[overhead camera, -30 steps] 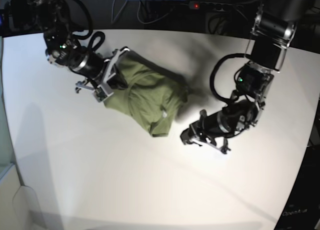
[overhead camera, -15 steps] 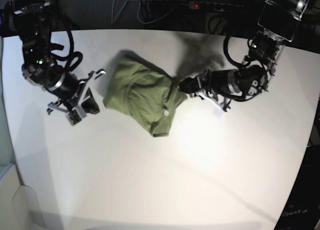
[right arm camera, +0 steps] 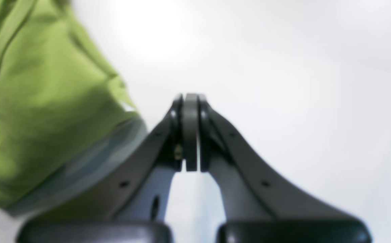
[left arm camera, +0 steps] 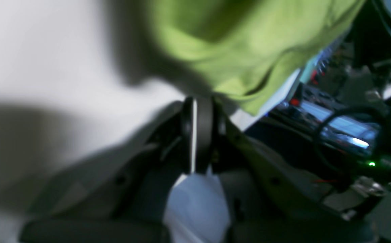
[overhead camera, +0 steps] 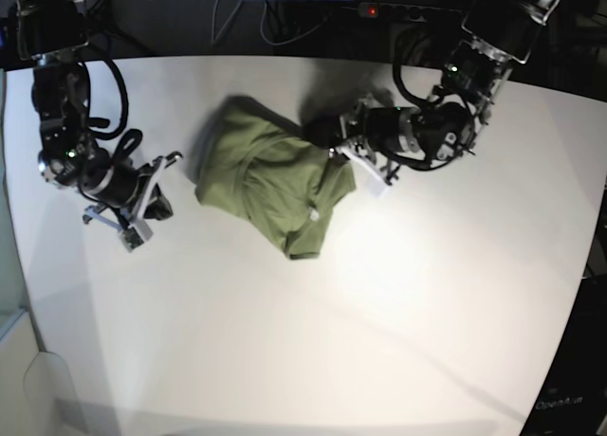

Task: Fold the T-shirt properly
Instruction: 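Tuck the bundle's loose edge under with the left gripper and withdraw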

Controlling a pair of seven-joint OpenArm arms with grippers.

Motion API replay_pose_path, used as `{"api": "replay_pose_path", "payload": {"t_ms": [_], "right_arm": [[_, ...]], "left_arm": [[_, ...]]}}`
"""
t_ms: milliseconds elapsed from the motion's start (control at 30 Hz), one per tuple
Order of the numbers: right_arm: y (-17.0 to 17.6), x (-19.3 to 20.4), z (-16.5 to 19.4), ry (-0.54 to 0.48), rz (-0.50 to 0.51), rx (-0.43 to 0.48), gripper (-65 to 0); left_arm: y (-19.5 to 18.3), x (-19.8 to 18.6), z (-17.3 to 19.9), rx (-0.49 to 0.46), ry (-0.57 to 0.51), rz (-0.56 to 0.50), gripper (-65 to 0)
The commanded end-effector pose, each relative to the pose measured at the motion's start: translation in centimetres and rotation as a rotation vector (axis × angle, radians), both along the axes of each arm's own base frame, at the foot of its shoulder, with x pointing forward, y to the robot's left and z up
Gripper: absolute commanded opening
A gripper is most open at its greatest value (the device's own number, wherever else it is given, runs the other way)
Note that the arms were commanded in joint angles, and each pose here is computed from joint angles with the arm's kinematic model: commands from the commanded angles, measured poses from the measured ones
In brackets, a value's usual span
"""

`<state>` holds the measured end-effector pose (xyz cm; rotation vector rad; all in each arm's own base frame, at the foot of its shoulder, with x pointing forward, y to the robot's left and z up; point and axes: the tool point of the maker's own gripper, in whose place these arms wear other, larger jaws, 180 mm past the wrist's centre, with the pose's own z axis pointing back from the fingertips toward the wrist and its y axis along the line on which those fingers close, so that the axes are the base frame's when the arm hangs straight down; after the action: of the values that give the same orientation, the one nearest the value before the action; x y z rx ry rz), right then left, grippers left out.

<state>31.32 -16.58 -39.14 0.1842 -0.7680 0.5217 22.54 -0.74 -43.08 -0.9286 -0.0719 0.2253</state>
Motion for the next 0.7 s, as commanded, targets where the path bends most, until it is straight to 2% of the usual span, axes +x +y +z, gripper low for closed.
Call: {"api": "replay_pose_path", "payload": {"t_ms": [0, 200, 367, 667], "right_arm": [[0.2, 0.8, 1.3, -0.045, 0.009, 0.02, -64.7], [2.9, -1.8, -0.7, 0.013, 0.014, 0.087, -64.7], [5.2, -4.7, -2.2, 0.059, 0.016, 0.152, -64.7], [10.8, -6.8, -1.2, 0.047, 0.163, 0.204, -64.7]], "left_arm": [[-0.4, 1.0, 0.5, -0.009, -0.03, 0.001, -63.4], [-3.7, 3.1, -1.2, 0.043, -0.046, -0.015, -63.4], [-4.0, 6.2, -0.8, 0.058, -0.094, 0.035, -63.4], [-3.9, 10.0, 2.0, 0.055, -0.186, 0.044, -63.4]]}}
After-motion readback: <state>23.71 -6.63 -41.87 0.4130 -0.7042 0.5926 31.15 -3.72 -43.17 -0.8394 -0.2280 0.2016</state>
